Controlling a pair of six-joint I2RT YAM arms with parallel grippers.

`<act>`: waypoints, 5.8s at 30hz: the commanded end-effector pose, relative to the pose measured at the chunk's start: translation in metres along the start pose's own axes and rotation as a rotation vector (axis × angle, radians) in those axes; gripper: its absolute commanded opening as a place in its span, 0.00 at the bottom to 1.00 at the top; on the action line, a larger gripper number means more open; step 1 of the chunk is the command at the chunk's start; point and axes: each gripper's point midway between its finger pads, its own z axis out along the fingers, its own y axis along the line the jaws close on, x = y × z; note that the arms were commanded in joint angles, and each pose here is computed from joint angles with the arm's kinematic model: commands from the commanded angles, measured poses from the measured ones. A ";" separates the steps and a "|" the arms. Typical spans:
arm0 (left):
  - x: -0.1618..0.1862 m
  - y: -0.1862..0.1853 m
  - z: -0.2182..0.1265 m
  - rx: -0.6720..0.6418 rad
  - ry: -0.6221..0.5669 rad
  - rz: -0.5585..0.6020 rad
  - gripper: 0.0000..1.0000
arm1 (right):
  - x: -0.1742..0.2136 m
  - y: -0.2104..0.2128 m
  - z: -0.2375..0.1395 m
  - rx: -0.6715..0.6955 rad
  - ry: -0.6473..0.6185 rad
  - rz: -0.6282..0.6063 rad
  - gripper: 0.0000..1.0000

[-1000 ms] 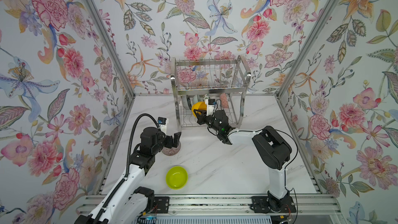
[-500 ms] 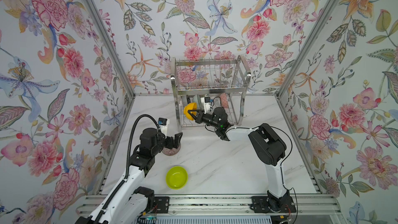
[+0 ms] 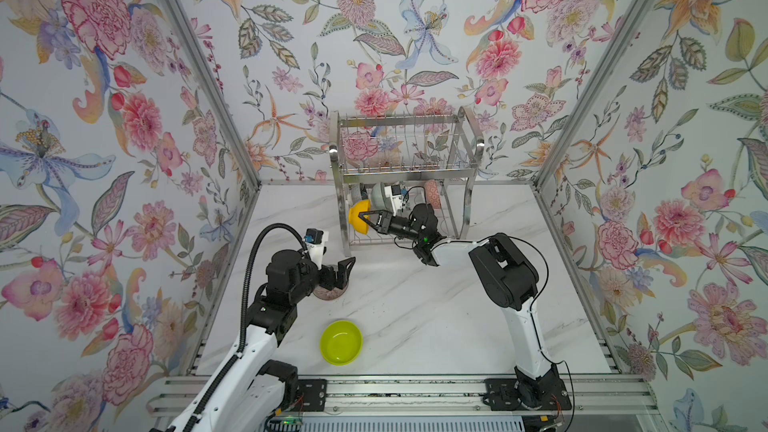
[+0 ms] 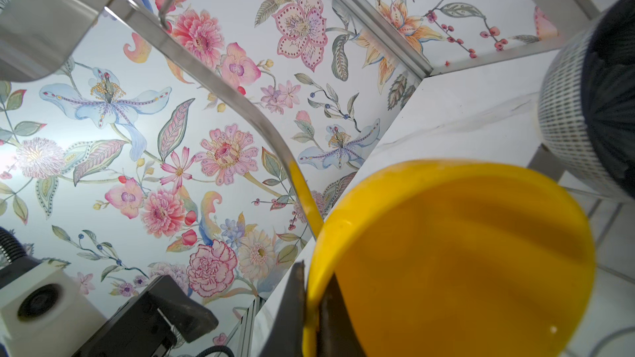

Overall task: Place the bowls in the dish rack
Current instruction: 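Lower the yellow bowl into the rack beside the dark striped bowl, then press the yellow bowl upright against the dark bowl with the right gripper, then open the right gripper and withdraw it from the yellow bowl in the rack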

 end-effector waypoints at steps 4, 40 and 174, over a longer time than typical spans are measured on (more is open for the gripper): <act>-0.003 -0.015 -0.002 0.098 -0.022 0.033 0.99 | -0.015 0.018 -0.004 -0.108 -0.001 0.009 0.05; 0.000 -0.038 -0.004 0.238 -0.019 0.055 0.99 | -0.017 -0.007 -0.005 -0.146 0.025 0.160 0.05; -0.005 0.052 -0.014 -0.289 -0.021 0.030 0.99 | -0.012 -0.027 -0.007 0.103 0.053 0.074 0.31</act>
